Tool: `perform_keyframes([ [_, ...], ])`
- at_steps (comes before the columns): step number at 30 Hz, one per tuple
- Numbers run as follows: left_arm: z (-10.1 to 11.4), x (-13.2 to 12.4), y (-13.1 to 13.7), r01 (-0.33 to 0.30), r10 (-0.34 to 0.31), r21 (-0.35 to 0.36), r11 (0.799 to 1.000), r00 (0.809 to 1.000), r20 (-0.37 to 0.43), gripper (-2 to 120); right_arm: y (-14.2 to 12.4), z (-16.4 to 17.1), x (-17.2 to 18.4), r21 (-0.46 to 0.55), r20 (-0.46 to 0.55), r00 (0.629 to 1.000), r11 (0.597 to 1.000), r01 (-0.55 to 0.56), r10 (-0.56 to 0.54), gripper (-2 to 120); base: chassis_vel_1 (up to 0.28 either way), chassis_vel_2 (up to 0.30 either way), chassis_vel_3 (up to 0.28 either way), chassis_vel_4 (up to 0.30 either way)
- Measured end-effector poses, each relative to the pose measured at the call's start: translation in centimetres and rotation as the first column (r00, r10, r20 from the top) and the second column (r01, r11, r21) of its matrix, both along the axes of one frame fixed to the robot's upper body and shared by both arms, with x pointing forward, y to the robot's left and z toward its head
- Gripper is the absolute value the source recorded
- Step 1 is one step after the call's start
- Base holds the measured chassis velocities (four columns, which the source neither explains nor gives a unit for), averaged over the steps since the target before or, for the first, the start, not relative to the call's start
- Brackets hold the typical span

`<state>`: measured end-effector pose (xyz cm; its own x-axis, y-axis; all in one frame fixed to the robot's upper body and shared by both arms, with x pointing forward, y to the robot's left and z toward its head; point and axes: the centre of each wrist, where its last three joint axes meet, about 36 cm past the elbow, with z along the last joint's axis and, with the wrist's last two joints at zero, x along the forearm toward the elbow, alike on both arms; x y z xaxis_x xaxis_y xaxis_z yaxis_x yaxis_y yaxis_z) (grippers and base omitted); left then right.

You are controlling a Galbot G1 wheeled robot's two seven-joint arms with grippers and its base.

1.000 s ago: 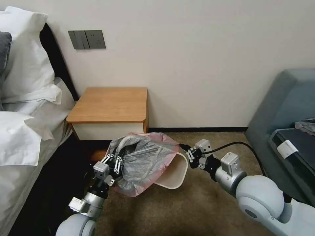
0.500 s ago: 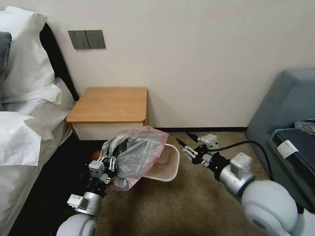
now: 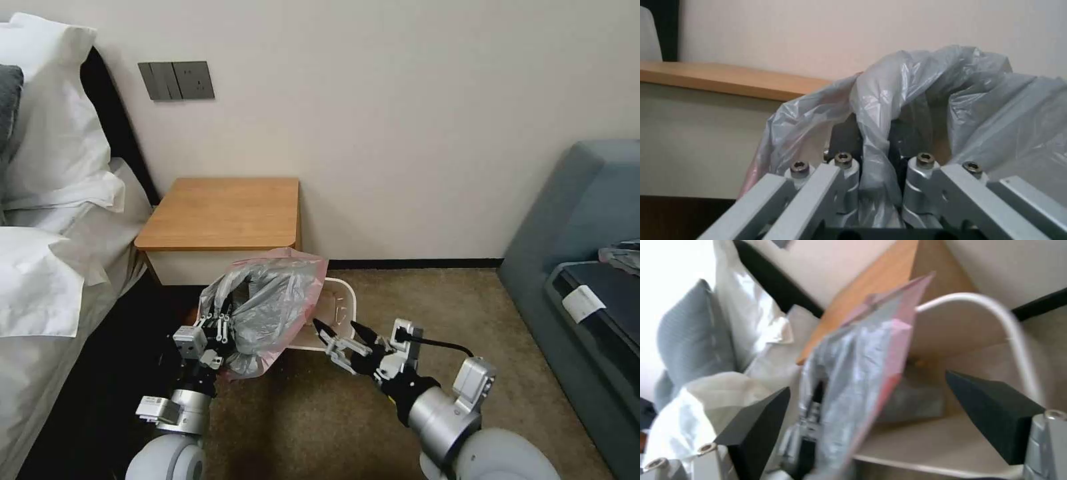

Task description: Pick up the garbage bag from the table and place it over the trash can.

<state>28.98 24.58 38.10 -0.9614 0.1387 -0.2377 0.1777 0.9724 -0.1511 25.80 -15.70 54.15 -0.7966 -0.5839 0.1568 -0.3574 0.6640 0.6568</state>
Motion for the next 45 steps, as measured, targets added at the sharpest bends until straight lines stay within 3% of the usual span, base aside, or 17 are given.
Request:
perform_keyframes([
  [8, -0.3, -0.4, -0.3, 0.001, -0.001, 0.017, 1.0, 1.0, -0.005, 7, 1.8, 0.1, -0.4, 0.052, -0.001, 1.0, 0.998, -0.022, 0.022, 92, 0.0, 0.0, 0.0, 0.0],
  [17, -0.4, -1.1, -0.6, 0.001, -0.001, 0.025, 1.0, 1.0, -0.011, 7, 3.5, -1.6, 0.9, 0.02, -0.007, 1.0, 1.0, -0.024, 0.024, 92, 0.0, 0.0, 0.0, 0.0],
  [45, 0.2, -1.1, -0.7, 0.011, -0.011, 0.03, 1.0, 1.0, 0.006, 7, 3.8, -2.9, 0.9, -0.034, -0.021, 0.999, 0.999, -0.035, 0.034, 92, 0.0, 0.0, 0.0, 0.0],
])
